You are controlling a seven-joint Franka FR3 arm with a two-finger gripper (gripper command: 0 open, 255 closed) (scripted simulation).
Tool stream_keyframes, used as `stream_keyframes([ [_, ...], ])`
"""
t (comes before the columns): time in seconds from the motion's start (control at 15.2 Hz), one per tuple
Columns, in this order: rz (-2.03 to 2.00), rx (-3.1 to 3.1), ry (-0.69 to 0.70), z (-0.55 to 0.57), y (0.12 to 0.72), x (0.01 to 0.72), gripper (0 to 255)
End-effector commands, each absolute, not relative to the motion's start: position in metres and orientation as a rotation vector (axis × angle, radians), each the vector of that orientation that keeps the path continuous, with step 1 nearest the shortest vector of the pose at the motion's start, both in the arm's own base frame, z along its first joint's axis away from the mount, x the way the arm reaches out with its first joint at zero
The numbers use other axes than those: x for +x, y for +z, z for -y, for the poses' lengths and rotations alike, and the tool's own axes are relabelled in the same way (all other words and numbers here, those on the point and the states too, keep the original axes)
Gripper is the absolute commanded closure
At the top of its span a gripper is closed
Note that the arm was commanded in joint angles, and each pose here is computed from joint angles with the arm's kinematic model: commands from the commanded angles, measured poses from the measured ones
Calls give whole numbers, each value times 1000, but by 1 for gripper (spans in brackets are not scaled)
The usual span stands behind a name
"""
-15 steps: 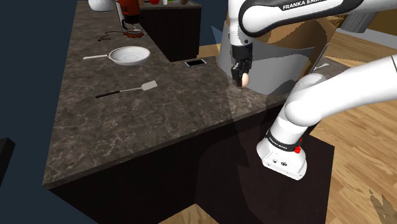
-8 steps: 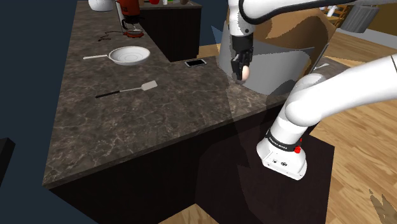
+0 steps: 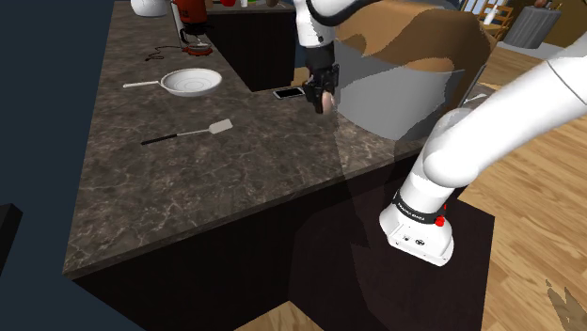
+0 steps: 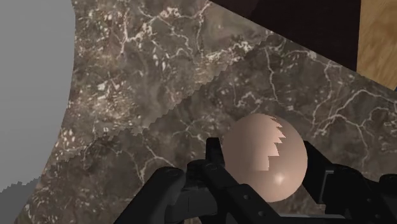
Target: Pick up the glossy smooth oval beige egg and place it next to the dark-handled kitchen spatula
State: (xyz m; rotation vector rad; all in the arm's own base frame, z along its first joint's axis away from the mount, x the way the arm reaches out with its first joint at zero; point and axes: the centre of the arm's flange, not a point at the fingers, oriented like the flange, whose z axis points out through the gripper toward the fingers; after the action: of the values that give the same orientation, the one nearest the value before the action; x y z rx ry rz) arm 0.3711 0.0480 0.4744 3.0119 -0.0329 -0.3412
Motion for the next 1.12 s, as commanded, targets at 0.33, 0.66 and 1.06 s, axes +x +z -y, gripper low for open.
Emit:
stream_keyframes([
  [0.33, 33, 3013, -342, -106, 472, 440, 255],
  [0.66, 33, 3013, -342, -146, 472, 492, 255],
  [1.06, 33, 3013, -342, -195, 473, 555, 255],
])
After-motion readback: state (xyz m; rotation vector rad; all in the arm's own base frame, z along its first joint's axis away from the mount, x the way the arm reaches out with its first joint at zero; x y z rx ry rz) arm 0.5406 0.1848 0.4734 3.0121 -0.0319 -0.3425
